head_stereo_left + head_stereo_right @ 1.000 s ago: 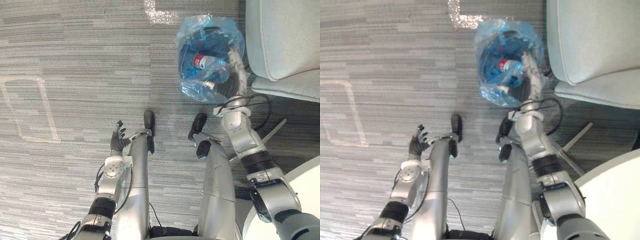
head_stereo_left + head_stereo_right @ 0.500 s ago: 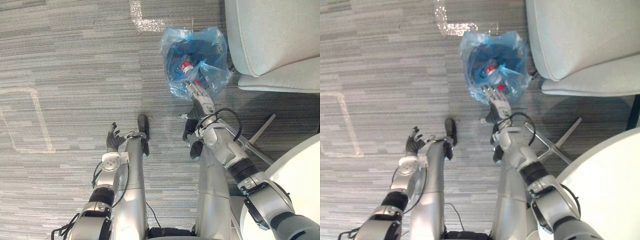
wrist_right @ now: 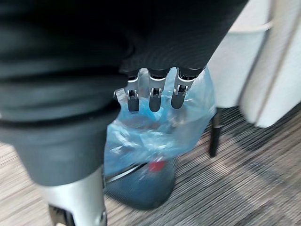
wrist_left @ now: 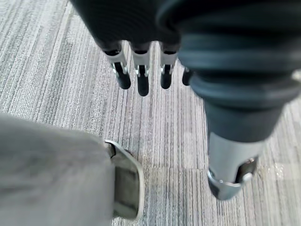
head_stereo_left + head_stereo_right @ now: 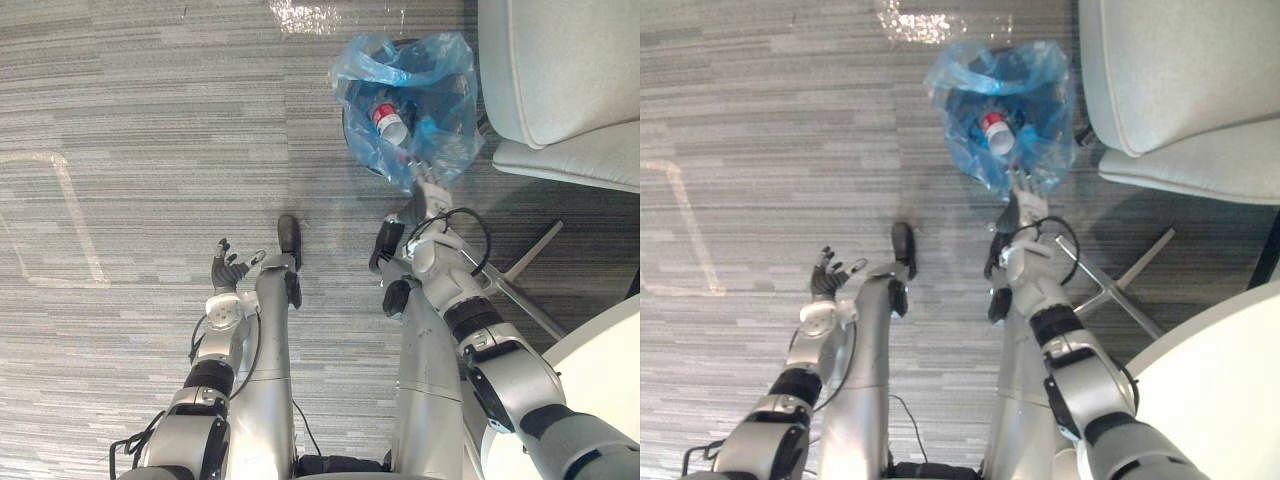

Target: Gather rubbish on tea table into small bin, then transfer packed bag to large trash can.

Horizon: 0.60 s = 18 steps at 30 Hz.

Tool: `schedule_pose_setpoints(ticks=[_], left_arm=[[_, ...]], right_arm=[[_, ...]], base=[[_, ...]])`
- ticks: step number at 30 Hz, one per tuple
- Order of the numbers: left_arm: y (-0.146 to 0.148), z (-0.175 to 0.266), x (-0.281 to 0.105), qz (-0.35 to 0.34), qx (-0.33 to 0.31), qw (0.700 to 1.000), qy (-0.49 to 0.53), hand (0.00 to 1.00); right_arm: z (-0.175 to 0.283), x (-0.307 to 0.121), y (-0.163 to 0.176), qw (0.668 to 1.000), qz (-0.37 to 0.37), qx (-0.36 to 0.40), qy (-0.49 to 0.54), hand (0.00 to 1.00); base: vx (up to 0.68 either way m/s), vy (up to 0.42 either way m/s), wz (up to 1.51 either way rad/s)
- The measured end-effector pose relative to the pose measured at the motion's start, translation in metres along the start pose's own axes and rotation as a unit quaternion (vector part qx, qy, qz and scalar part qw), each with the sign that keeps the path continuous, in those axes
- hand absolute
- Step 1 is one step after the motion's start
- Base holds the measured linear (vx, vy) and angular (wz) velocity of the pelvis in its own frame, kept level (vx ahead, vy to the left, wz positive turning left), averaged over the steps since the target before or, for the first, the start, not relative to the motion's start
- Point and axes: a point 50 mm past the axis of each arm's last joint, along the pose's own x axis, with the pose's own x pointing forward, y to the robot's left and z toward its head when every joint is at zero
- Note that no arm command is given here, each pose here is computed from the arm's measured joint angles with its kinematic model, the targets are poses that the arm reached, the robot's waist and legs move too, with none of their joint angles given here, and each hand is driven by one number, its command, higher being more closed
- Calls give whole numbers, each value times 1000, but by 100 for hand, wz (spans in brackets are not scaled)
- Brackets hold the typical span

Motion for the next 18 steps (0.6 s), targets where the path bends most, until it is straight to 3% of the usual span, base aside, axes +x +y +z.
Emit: schedule_pose_setpoints(ticks=[2, 3, 18], left_arm=[[-1, 2, 1, 1, -4, 1000, -2, 0], [-3, 3, 1, 0, -7, 1000, -5, 0], [-6, 7, 5, -1, -22, 1000, -2, 0]], right_arm=[[-2, 1, 2, 1000, 5, 0, 13, 0], [-4, 1, 4, 1000, 13, -3, 18, 100], [3, 0, 17, 998, 57, 12, 17, 100]], base=[[5, -3, 16], [5, -8, 20], [0, -3, 3]])
